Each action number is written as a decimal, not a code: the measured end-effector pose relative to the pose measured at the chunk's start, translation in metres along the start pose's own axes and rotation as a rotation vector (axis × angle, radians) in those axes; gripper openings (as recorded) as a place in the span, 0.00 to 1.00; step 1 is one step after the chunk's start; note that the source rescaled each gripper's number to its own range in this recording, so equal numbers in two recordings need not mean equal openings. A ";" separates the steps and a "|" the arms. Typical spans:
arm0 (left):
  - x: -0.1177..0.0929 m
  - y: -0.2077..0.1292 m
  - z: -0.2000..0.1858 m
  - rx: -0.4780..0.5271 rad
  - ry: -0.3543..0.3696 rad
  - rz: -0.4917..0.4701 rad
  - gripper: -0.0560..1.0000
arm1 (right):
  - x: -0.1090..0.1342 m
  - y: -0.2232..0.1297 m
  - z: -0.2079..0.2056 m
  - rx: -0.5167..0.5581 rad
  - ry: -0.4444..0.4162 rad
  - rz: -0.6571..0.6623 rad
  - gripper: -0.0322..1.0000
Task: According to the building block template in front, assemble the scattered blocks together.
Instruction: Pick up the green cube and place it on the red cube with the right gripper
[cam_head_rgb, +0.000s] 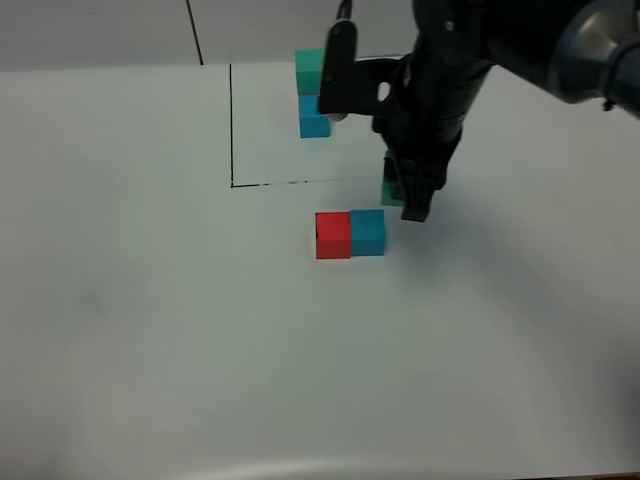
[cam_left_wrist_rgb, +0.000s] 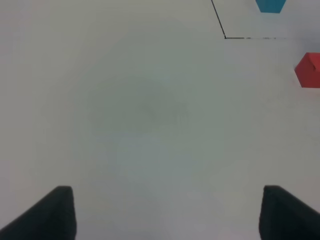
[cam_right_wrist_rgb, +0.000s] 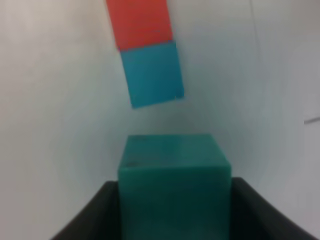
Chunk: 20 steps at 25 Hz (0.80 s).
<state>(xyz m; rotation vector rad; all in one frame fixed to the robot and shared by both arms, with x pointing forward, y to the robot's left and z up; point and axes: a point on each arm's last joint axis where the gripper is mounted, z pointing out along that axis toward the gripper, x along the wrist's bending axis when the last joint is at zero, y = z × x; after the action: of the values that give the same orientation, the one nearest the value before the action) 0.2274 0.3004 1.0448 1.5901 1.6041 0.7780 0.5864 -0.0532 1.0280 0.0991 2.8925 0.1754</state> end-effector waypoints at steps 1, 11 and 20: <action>0.000 0.000 0.000 0.000 0.000 0.000 0.71 | -0.001 0.007 0.008 0.006 0.016 -0.023 0.05; 0.000 0.000 0.000 0.000 0.000 0.000 0.71 | 0.004 0.045 0.050 0.024 0.083 -0.124 0.05; 0.000 0.000 0.000 0.000 0.000 0.000 0.71 | 0.007 0.049 0.066 0.028 0.093 -0.136 0.05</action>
<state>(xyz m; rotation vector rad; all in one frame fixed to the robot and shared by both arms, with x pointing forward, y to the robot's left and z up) 0.2274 0.3004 1.0448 1.5901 1.6041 0.7780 0.5982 0.0034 0.9691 -0.1042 2.9819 0.1179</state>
